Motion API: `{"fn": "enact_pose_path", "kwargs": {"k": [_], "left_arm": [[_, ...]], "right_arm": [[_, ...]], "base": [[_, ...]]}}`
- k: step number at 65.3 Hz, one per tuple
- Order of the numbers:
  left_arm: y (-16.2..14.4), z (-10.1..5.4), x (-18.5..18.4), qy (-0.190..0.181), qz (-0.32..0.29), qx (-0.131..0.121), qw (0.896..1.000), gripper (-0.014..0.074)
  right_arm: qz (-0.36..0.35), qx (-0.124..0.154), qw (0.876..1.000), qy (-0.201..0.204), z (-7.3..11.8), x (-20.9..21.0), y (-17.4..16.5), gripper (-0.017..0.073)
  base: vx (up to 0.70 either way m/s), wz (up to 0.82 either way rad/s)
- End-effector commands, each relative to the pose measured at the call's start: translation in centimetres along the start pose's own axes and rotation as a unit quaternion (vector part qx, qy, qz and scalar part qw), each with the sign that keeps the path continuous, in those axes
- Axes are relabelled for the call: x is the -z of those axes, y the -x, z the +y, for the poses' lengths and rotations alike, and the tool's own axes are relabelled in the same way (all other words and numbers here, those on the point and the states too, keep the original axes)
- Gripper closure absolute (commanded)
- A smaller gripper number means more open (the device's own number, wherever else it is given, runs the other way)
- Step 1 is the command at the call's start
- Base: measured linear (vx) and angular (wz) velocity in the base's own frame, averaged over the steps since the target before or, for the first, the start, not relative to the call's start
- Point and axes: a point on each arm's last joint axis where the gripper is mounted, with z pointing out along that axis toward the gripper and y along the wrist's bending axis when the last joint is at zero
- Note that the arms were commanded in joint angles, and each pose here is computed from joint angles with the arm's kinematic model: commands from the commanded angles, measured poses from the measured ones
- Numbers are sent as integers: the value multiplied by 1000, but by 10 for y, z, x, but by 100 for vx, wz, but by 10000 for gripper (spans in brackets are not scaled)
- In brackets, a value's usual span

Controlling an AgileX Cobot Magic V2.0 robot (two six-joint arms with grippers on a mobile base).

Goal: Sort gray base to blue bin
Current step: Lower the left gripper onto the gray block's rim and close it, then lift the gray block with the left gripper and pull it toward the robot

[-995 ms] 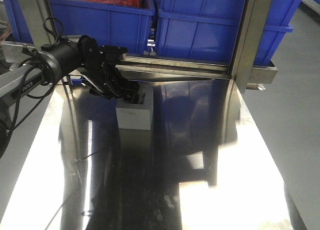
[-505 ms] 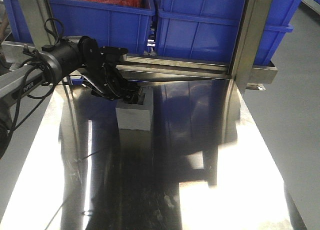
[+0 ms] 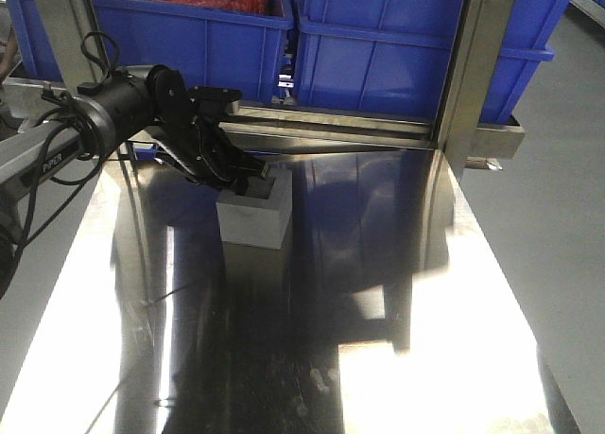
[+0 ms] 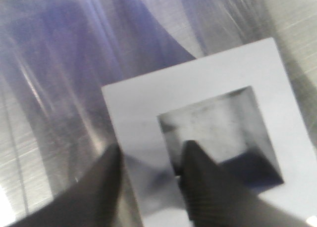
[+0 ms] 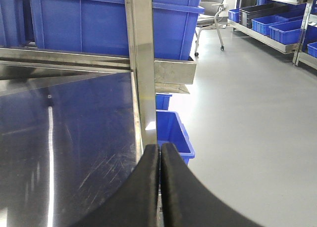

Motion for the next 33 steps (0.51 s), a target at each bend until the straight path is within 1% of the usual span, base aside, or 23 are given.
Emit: {"fn": "enact_pose_path", "kwargs": {"k": [1, 18, 23, 33], "left_arm": [[12, -10, 35, -5, -45, -8, 999, 434], [13, -11, 38, -5, -50, -9, 999, 519], [16, -12, 42, -7, -62, -8, 998, 536], [24, -19, 59, -32, -111, 8, 993, 557]], "right_arm": [[-37, 10, 999, 0, 0, 0, 6, 564], [-37, 10, 999, 0, 0, 0, 6, 564], [-37, 10, 999, 0, 0, 0, 6, 564], [-37, 10, 999, 0, 0, 0, 6, 564]], "base": [[0, 0], [0, 0], [0, 0], [0, 0]]}}
